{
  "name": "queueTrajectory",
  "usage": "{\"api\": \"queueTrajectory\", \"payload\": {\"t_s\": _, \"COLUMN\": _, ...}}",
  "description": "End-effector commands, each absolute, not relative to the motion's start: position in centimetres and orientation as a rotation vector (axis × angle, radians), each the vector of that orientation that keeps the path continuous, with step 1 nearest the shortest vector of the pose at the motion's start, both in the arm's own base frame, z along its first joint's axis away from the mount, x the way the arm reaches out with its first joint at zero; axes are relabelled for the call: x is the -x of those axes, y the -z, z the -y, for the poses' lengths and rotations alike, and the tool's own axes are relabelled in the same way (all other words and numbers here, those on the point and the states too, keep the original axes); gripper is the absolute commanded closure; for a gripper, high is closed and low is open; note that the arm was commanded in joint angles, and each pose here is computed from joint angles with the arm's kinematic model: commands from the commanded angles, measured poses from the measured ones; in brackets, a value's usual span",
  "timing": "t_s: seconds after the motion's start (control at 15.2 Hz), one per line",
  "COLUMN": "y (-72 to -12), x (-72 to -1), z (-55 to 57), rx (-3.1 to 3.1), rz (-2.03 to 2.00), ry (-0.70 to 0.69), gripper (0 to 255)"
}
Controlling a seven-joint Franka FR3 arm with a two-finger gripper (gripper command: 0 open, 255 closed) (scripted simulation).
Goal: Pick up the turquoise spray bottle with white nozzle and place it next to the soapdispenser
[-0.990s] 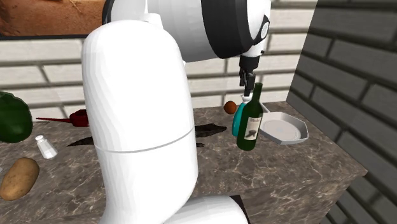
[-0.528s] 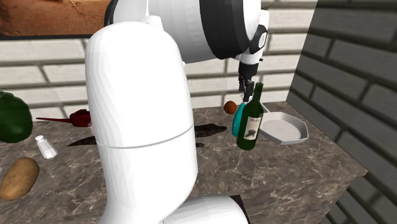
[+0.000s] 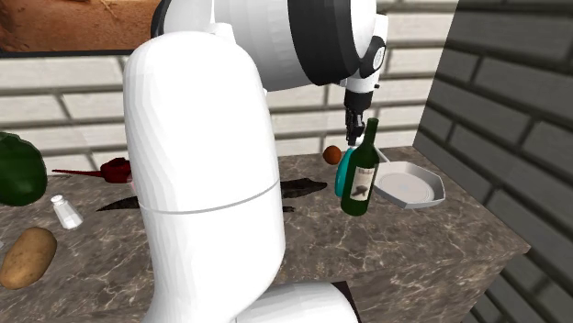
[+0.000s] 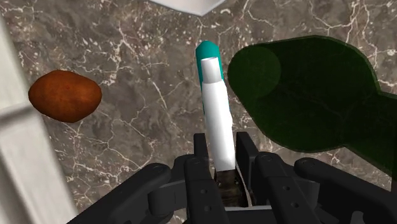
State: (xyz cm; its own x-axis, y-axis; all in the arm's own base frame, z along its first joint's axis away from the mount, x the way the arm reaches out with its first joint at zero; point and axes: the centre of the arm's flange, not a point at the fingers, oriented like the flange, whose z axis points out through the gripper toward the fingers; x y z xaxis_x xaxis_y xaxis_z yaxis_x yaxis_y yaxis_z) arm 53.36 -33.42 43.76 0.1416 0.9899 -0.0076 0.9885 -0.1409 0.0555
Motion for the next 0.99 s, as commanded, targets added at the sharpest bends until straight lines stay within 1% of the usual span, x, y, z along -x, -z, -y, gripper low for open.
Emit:
{"api": "queueTrajectory", "payload": {"t_s": 0.0, "y": -43.7, "x": -53.4, "z": 33.4, "rx": -2.338, "rz": -2.028, "ry": -0.047, "gripper": 255}}
{"api": "queueTrajectory", "payload": {"t_s": 0.4, "y": -43.7, "x": -53.4, "z": 33.4, "rx": -2.338, "rz": -2.028, "ry": -0.047, "gripper": 255}}
{"api": "queueTrajectory", "payload": {"t_s": 0.92, "y": -48.0, "x": -53.4, "z": 33.4, "rx": -2.338, "rz": -2.028, "ry": -0.047, "gripper": 255}}
